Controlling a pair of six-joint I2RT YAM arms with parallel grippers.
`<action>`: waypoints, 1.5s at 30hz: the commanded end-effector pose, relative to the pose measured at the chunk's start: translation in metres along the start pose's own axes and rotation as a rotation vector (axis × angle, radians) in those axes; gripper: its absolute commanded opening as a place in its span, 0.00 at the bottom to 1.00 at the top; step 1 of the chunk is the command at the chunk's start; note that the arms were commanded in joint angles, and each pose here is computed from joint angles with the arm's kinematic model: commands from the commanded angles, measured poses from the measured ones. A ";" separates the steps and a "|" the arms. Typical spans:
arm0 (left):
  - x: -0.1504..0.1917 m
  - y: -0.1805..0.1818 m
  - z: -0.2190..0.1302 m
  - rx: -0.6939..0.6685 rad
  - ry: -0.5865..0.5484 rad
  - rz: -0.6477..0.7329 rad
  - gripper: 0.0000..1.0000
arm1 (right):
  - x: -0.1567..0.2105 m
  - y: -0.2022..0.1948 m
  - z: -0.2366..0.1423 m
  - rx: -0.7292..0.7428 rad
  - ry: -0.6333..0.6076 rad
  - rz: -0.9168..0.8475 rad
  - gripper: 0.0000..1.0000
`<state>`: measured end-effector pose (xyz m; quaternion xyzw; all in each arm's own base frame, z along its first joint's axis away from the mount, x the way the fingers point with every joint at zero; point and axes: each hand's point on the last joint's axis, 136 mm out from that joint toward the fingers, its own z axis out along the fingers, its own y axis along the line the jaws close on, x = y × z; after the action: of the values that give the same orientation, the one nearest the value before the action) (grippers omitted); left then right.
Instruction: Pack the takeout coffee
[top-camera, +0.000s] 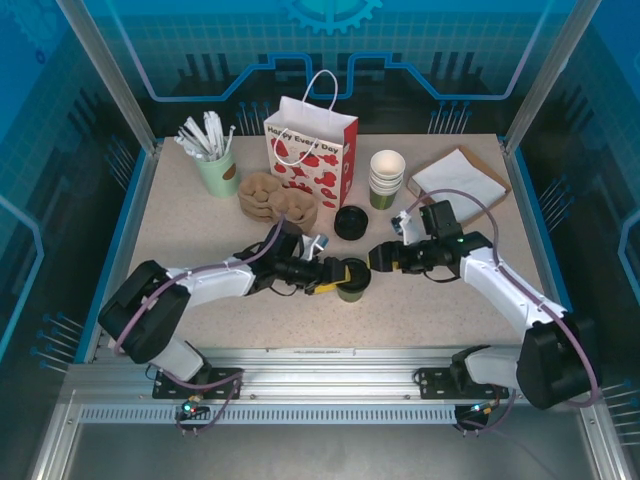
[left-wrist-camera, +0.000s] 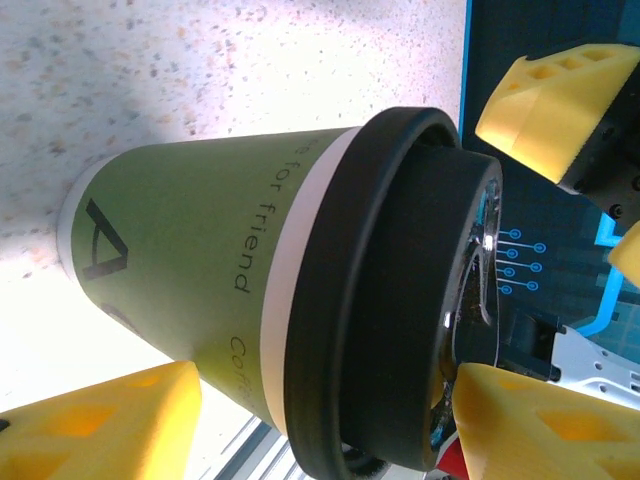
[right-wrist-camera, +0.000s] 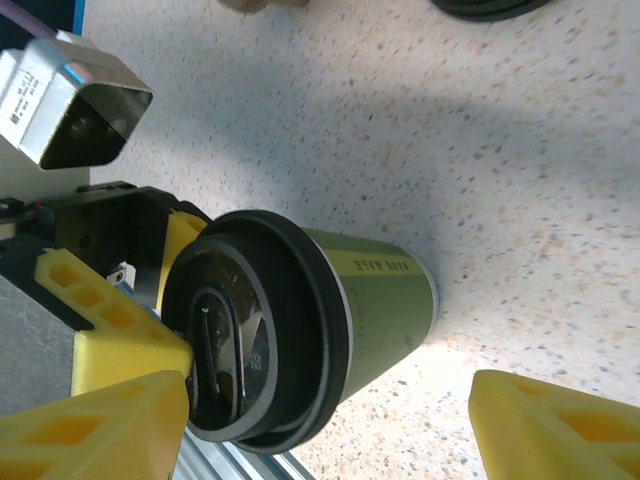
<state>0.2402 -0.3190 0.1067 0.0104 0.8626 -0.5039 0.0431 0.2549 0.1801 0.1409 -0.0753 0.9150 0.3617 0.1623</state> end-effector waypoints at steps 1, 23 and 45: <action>-0.006 -0.013 0.014 0.018 0.006 0.022 0.69 | 0.006 -0.005 -0.011 -0.002 -0.001 0.013 0.75; -0.011 -0.060 0.046 0.023 0.071 0.148 0.76 | -0.013 -0.020 -0.057 0.172 -0.187 -0.002 0.75; -0.186 0.032 -0.201 -0.766 -0.418 0.515 0.78 | -0.078 0.090 -0.021 0.227 -0.284 -0.494 0.84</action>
<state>0.4089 -0.1303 0.1972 0.0271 0.9236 -0.1687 0.3431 0.2934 0.2270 0.2294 -0.2157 0.8811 0.2189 0.3596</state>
